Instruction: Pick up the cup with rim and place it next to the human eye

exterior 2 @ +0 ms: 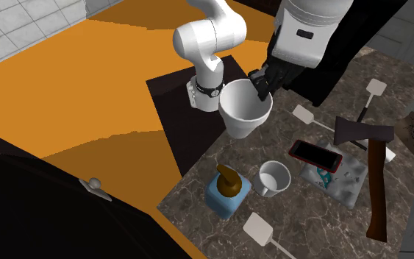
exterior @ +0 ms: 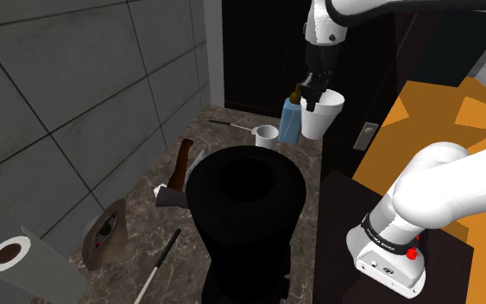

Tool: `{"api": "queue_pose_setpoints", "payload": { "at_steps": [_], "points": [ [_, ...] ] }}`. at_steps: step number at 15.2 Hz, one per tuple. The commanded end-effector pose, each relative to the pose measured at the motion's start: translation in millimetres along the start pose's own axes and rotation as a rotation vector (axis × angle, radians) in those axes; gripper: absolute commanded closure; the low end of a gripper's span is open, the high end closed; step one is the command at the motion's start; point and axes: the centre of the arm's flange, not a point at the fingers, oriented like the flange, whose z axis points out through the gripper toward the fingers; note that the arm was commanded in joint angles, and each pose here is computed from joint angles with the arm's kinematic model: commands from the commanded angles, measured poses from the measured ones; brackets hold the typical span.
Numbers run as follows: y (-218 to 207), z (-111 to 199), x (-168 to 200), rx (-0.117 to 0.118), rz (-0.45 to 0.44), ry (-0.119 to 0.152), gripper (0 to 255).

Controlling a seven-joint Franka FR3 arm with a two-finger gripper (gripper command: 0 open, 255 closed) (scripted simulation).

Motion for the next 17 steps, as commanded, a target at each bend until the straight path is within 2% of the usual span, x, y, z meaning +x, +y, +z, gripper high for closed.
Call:
{"api": "queue_pose_setpoints", "payload": {
  "at_steps": [1, 9, 17],
  "points": [
    [0.0, -10.5, -1.5, 0.0, 0.0, 0.0, 255],
    [1.0, -48.2, -4.6, 0.0, 0.0, 0.0, 255],
    [-104.4, -51.9, 1.3, 0.0, 0.0, 0.0, 255]
  ]
}}
